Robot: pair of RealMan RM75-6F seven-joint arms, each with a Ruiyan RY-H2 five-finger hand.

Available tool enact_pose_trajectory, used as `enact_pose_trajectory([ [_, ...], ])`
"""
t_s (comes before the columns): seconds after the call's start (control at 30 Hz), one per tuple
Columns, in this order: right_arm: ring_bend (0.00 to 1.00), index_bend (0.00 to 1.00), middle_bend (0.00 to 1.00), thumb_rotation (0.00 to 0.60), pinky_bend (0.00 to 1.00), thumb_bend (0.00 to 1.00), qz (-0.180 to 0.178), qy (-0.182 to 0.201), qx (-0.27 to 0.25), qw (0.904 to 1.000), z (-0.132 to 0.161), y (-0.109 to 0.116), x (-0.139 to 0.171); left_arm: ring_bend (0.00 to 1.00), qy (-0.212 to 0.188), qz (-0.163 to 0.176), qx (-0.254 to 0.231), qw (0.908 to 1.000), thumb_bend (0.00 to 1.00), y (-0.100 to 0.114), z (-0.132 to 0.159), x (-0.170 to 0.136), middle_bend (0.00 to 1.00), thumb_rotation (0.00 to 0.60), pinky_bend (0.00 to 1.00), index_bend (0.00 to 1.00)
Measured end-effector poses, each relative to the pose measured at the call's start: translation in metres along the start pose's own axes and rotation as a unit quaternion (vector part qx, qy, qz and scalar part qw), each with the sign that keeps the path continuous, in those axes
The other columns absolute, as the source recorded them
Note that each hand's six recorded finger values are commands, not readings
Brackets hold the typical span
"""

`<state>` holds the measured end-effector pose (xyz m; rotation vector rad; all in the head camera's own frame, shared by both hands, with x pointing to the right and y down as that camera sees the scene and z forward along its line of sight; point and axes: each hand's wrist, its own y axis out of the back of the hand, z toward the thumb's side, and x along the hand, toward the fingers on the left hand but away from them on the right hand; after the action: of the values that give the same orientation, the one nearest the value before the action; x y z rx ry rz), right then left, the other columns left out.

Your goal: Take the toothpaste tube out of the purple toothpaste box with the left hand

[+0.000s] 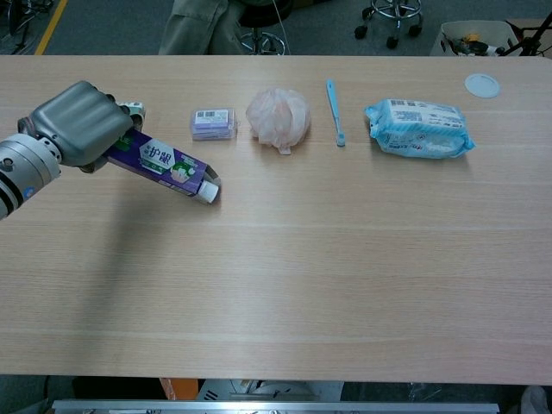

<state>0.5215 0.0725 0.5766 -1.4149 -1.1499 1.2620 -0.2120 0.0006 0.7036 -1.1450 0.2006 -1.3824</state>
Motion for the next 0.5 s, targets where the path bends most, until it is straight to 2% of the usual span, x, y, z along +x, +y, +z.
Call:
enact_pose_trajectory([
  [0.13,0.42,0.32,0.41,0.600,0.41,0.21,-0.001,0.002,-0.001,1.0000,0.001,0.001,-0.001,0.33,0.023,0.016,0.027,0.9992,0.33,0.014,-0.010,-0.003,0.43,0.600,0.42,0.36],
  [0.3,0.42,0.32,0.41,0.600,0.41,0.21,-0.001,0.003,-0.002,1.0000,0.001,0.000,-0.002,0.32,0.031,0.027,0.067,0.9969,0.33,0.022,-0.014,-0.008,0.42,0.600,0.42,0.36],
  [0.5,0.42,0.32,0.41,0.600,0.41,0.21,-0.001,0.002,-0.002,1.0000,0.000,0.000,-0.001,0.32,0.038,0.030,0.051,0.9975,0.33,0.029,-0.018,-0.009,0.42,0.600,0.42,0.36],
])
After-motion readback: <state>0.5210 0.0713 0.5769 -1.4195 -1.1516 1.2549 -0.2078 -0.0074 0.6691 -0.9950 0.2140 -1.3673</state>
